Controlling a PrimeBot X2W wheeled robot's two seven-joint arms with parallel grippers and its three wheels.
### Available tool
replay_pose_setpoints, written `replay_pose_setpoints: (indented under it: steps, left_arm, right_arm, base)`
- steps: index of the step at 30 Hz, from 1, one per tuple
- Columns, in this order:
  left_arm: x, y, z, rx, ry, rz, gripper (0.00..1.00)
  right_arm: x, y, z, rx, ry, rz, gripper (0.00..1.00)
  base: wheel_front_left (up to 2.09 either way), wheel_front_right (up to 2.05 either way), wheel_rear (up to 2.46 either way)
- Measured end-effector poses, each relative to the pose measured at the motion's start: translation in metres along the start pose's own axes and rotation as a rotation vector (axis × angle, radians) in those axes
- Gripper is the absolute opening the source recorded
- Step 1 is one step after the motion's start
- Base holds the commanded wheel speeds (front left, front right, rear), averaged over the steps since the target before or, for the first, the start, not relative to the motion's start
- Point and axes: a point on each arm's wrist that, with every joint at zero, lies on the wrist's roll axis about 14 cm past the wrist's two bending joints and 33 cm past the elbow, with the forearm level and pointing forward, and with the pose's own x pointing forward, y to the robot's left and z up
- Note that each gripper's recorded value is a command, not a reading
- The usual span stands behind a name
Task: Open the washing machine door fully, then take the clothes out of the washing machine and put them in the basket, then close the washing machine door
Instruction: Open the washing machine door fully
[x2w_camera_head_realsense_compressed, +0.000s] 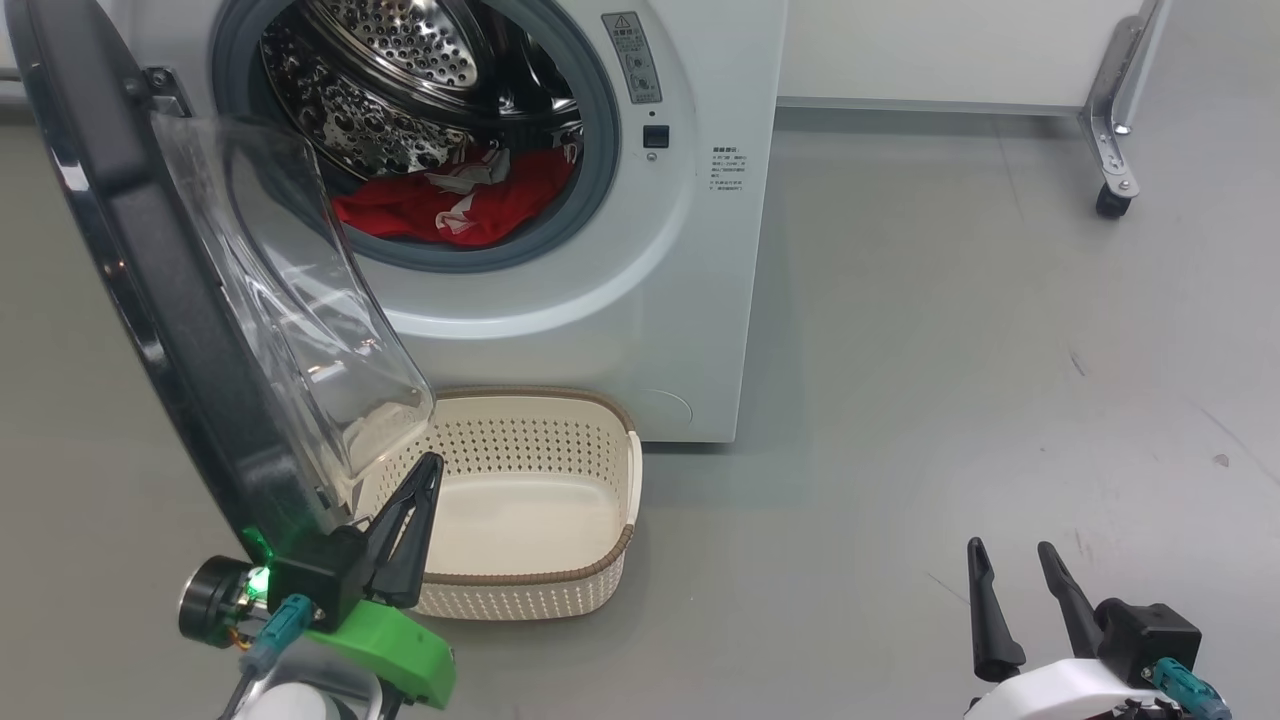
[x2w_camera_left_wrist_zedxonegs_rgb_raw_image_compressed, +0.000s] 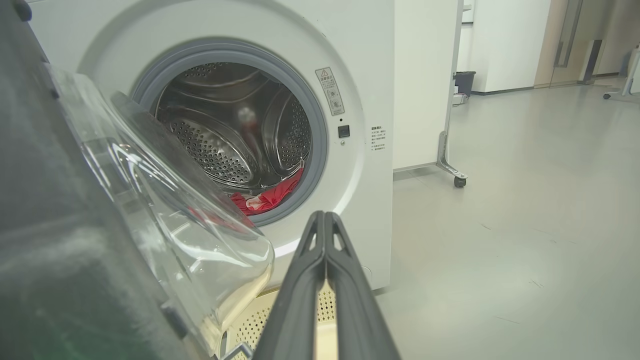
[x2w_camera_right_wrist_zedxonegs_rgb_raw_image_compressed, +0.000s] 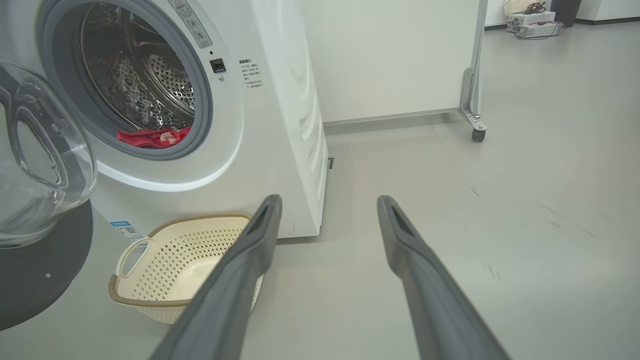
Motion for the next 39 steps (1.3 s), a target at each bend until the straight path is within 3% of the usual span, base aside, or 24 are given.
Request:
replay_pose_setpoints:
  steps: [12, 39]
  left_arm:
    - [-0.006, 0.025, -0.021, 0.001, 0.073, 0.087, 0.0]
    - [-0.015, 0.042, -0.038, -0.011, 0.12, 0.152, 0.0]
  right_arm:
    - [-0.001, -0.002, -0.003, 0.007, 0.007, -0.006, 1.0]
    - [0.002, -0.003, -0.012, 0.001, 0.036, -0.006, 1.0]
  base:
    - [0.0, 0.0, 0.0]
    - [0.0, 0.0, 0.0]
